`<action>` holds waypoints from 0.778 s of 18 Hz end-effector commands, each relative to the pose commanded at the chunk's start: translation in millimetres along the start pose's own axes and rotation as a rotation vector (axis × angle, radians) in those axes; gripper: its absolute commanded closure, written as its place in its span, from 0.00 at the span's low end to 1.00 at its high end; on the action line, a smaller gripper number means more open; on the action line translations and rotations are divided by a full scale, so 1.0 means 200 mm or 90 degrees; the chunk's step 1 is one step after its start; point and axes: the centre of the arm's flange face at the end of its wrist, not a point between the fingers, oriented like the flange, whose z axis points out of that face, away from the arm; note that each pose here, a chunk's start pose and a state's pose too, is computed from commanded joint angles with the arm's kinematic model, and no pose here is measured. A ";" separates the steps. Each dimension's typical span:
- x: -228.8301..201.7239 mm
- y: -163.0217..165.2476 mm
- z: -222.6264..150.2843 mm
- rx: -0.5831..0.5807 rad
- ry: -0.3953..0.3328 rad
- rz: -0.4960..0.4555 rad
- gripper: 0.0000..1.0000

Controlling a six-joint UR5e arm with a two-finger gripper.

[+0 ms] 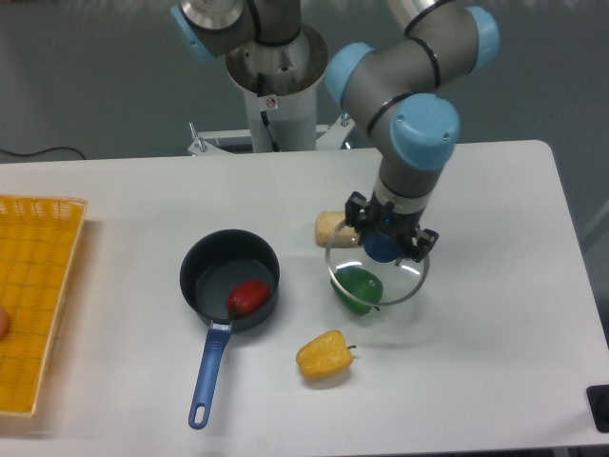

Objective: Close the pot lid
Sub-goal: 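Carry the held glass lid over to the blue-handled saucepan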

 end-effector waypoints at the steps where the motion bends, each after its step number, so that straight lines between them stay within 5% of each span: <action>1: 0.03 -0.02 0.00 -0.001 0.000 0.002 0.40; 14: 0.49 -0.24 -0.04 0.003 -0.025 0.007 0.40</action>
